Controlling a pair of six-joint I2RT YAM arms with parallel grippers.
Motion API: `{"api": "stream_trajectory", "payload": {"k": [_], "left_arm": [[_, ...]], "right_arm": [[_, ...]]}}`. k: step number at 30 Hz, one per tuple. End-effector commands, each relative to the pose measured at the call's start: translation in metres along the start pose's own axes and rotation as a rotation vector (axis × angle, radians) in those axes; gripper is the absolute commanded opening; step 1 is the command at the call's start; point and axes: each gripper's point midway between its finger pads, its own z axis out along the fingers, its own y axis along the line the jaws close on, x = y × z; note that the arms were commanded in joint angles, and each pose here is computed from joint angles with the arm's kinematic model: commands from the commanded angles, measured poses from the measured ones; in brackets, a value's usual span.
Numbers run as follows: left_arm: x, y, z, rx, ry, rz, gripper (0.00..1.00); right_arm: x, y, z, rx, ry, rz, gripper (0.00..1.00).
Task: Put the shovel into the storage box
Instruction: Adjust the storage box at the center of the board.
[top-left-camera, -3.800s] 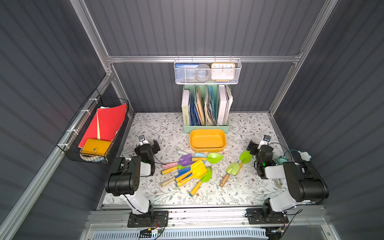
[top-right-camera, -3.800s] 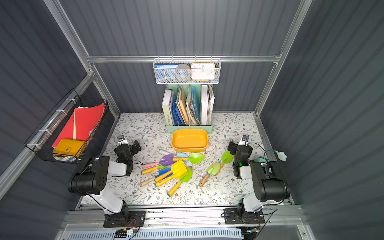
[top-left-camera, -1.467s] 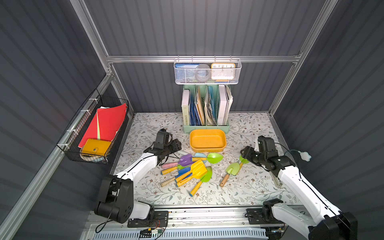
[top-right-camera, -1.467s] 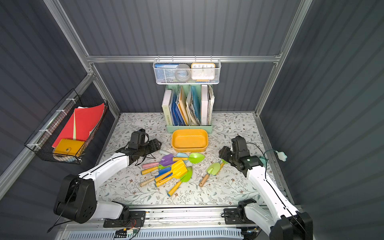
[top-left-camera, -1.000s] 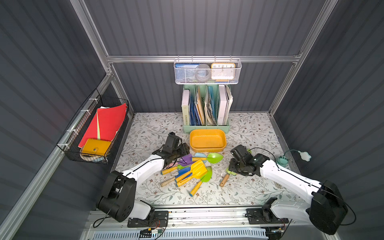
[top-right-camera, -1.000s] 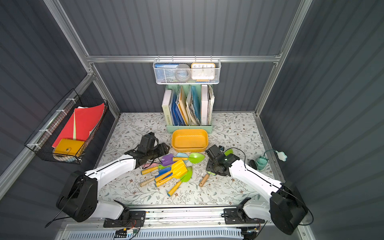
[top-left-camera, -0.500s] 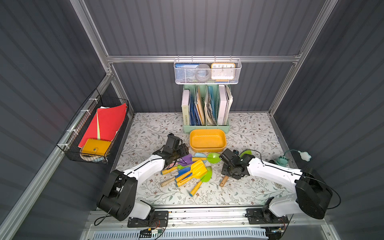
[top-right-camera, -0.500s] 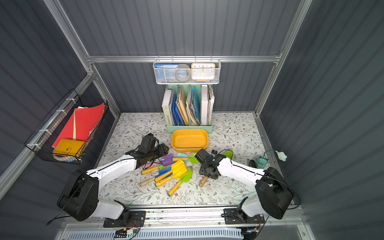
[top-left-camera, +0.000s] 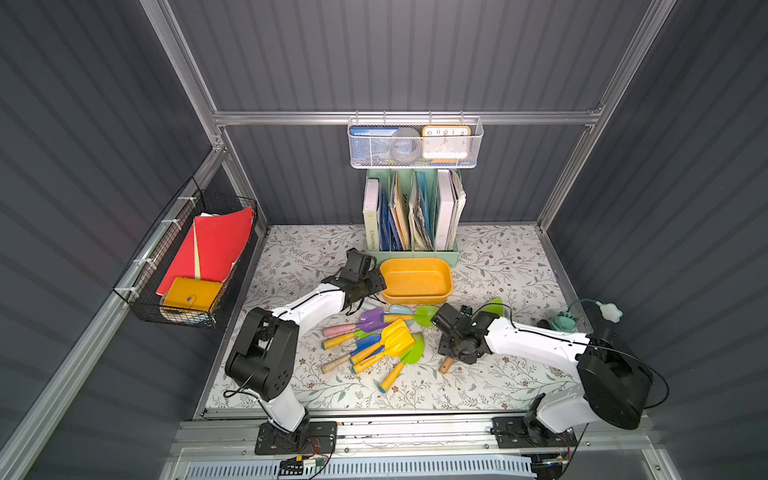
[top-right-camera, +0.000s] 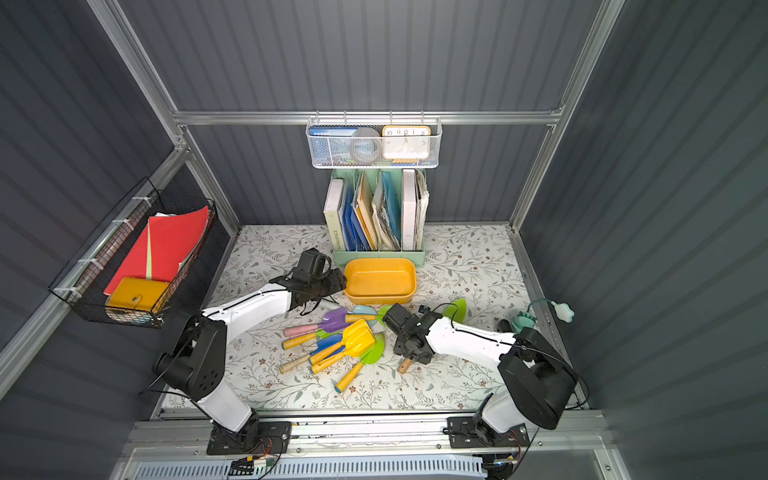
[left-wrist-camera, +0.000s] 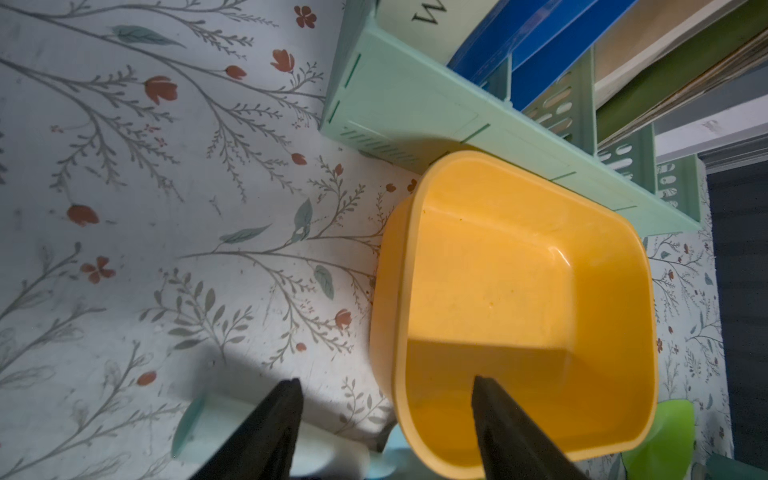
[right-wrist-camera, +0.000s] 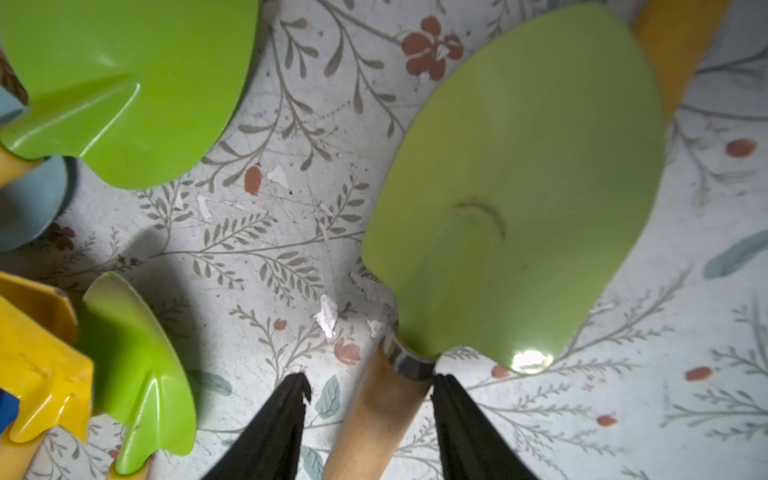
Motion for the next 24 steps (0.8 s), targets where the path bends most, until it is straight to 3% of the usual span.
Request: {"api": "stream_trajectory", "payload": {"k": [1,10,18,24], "left_arm": [[0.001,0.007,0.018,-0.058,0.031,0.050,0.69],[0.000,0.005,0.049,-0.064,0.087,0.052,0.57],[0.018,-0.002,0.045,0.021,0.126,0.041,0.36],[0.033,-0.015,0.040,0.096,0.162,0.003,0.30]], "right_arm": [[0.003,-0.010,0.008,0.040,-0.006,0.015,0.53],[0.001,-0.013,0.010,0.042,-0.029,0.024,0.53],[-0.008,-0.007,0.002,0.022,-0.061,0.006,0.53],[-0.030,0.007,-0.018,-0.035,-0.126,0.003,0.55]]}}
